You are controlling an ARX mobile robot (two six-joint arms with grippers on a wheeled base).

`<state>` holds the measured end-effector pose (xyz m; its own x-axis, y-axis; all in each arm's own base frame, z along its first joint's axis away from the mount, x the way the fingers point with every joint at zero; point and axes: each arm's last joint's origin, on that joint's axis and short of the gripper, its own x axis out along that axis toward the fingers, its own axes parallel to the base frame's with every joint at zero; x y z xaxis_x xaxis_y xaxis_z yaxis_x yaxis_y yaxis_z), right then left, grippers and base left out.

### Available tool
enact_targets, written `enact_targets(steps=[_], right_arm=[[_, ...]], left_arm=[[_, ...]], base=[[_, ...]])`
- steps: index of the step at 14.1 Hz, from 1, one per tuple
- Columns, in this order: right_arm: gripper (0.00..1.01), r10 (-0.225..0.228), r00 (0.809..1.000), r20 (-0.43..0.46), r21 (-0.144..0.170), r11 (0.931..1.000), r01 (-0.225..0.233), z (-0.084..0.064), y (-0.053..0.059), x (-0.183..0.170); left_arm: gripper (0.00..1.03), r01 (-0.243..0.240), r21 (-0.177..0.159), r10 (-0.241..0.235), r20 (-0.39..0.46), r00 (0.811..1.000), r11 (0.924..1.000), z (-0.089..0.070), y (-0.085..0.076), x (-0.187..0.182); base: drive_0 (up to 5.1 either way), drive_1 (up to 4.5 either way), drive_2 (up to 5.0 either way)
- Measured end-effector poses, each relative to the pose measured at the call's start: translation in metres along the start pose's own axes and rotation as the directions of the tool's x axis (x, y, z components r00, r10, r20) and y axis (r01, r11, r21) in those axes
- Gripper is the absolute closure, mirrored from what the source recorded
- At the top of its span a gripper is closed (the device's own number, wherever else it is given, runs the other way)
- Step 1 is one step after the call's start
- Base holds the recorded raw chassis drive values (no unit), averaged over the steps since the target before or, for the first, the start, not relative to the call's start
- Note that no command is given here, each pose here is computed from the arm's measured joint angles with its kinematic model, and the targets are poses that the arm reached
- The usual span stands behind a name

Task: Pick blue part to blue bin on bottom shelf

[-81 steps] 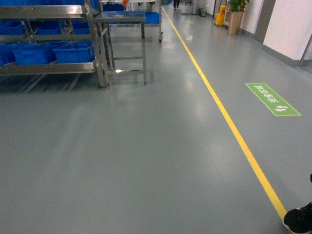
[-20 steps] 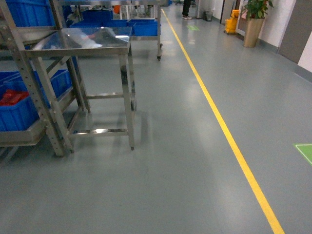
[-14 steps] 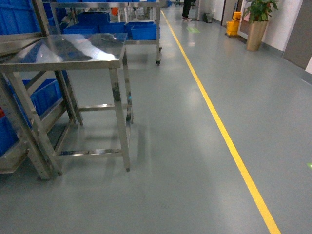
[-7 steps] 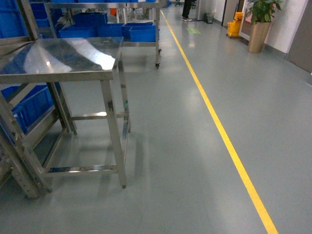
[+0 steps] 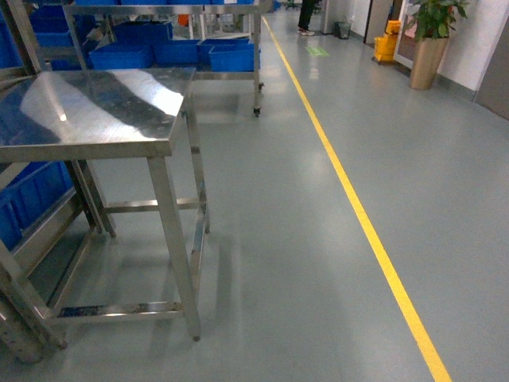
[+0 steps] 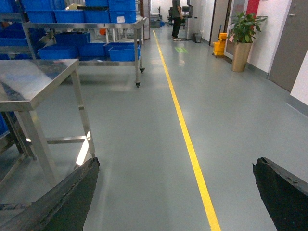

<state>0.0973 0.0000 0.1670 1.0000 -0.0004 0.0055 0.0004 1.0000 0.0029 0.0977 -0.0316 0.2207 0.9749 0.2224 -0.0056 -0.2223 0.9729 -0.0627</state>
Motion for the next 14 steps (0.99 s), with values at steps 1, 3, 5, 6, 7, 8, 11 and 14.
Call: enact_targets(steps=[1, 3, 5, 6, 7, 8, 11, 14], right_arm=[[0.03, 0.000, 1.000, -0.005, 0.000, 1.0000, 0.000, -0.0005, 0.0000, 0.0000], [0.03, 0.000, 1.000, -0.002, 0.000, 1.0000, 0.000, -0.0001, 0.0000, 0.0000], [0.03, 0.000, 1.000, -0.001, 0.000, 1.0000, 0.000, -0.0001, 0.0000, 0.0000], [0.03, 0.000, 1.000, -0.006, 0.000, 1.0000, 0.000, -0.0006, 0.0000, 0.0000], [0.03, 0.000, 1.000, -0.005, 0.000, 1.0000, 0.000, -0.0005, 0.0000, 0.0000], [0.03, 0.000, 1.000, -0.004, 0.000, 1.0000, 0.000, -0.0004, 0.0000, 0.0000], [0.03, 0.000, 1.000, -0.007, 0.000, 1.0000, 0.000, -0.0007, 0.0000, 0.0000], [0.03, 0.000, 1.000, -0.004, 0.000, 1.0000, 0.000, -0.0004, 0.0000, 0.0000]], left_arm=[[0.59, -0.001, 0.006, 0.001, -0.007, 1.000, 1.0000, -0.0008, 0.0000, 0.0000], [0.59, 0.000, 0.002, 0.000, -0.002, 1.000, 1.0000, -0.0002, 0.0000, 0.0000], [0.59, -0.001, 0.002, 0.001, -0.003, 1.000, 1.0000, -0.0003, 0.0001, -0.0001], [0.59, 0.000, 0.005, 0.000, -0.006, 1.000, 1.0000, -0.0007, 0.0000, 0.0000], [0.59, -0.001, 0.003, 0.001, -0.004, 1.000, 1.0000, -0.0008, 0.0000, 0.0000], [0.59, -0.001, 0.006, 0.001, -0.006, 1.000, 1.0000, -0.0010, 0.0000, 0.0001], [0.59, 0.000, 0.006, 0.000, -0.007, 1.000, 1.0000, -0.0011, -0.0002, 0.0003], [0.59, 0.000, 0.007, 0.001, -0.007, 1.000, 1.0000, -0.0012, -0.0002, 0.0003]], base=[[0.0, 4.17, -4.3], [-0.1, 4.15, -4.3], [-0.1, 4.15, -4.3], [0.0, 4.23, -4.2], [0.1, 4.30, -4.2], [0.0, 4.30, -4.3], [0.0, 1.01, -0.9], [-1.5, 1.12, 0.5]])
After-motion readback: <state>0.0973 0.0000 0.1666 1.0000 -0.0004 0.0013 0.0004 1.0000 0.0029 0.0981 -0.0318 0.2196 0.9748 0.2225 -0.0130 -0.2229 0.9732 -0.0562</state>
